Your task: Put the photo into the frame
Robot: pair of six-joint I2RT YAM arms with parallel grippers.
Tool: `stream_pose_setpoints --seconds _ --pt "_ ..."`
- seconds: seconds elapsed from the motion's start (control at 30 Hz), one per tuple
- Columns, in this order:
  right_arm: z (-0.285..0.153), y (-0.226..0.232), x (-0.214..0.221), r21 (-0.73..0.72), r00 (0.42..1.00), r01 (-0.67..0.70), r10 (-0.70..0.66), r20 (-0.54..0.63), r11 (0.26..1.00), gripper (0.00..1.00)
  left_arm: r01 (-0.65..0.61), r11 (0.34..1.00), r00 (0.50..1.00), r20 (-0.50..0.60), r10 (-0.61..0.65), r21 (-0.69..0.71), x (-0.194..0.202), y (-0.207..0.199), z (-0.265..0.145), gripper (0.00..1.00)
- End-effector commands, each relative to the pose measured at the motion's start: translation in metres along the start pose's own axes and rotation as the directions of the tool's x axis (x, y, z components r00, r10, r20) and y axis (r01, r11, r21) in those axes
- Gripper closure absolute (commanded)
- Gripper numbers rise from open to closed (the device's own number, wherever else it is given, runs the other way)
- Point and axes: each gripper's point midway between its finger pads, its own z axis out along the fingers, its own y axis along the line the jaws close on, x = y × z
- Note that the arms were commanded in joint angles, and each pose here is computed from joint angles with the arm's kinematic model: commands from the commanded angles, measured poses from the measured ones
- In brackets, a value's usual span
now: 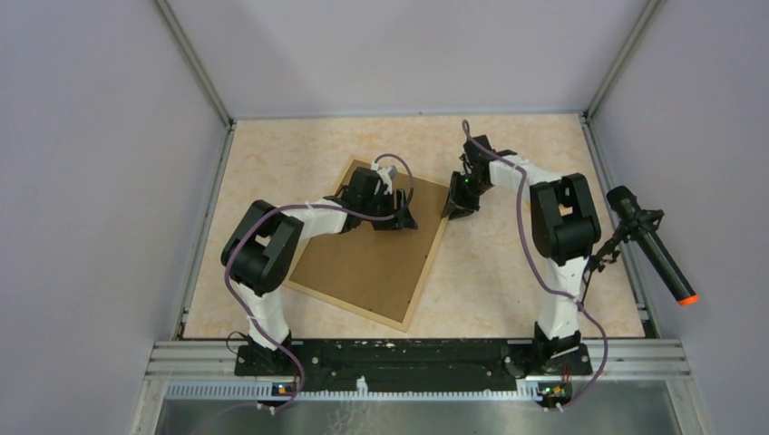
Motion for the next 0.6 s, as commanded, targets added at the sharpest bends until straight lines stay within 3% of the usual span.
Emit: stream_pose_setpoints --seconds 0.0,0.2,0.37,0.57 --pt "0.010 -0.017 0.035 0.163 0.996 0.004 0.010 -0.089 0.987 0.73 0.088 0.980 0.968 -0.216 -0.127 -0.181 0.082 0.049 0.005 0.34" --pt "0.015 -0.040 0.038 0.338 0.999 -0.013 0.030 -0.044 0.941 0.75 0.090 0.978 0.966 -0.221 -0.132 -0.190 0.084 0.052 0.006 0.33" --pt "0.027 -0.052 0.046 0.390 0.999 -0.048 0.046 0.014 0.920 0.77 0.086 0.978 0.967 -0.219 -0.128 -0.193 0.084 0.051 0.005 0.33" --pt "0.057 -0.051 0.051 0.293 0.989 -0.102 0.064 0.135 0.951 0.79 0.086 0.977 0.965 -0.229 -0.131 -0.195 0.088 0.053 0.006 0.33"
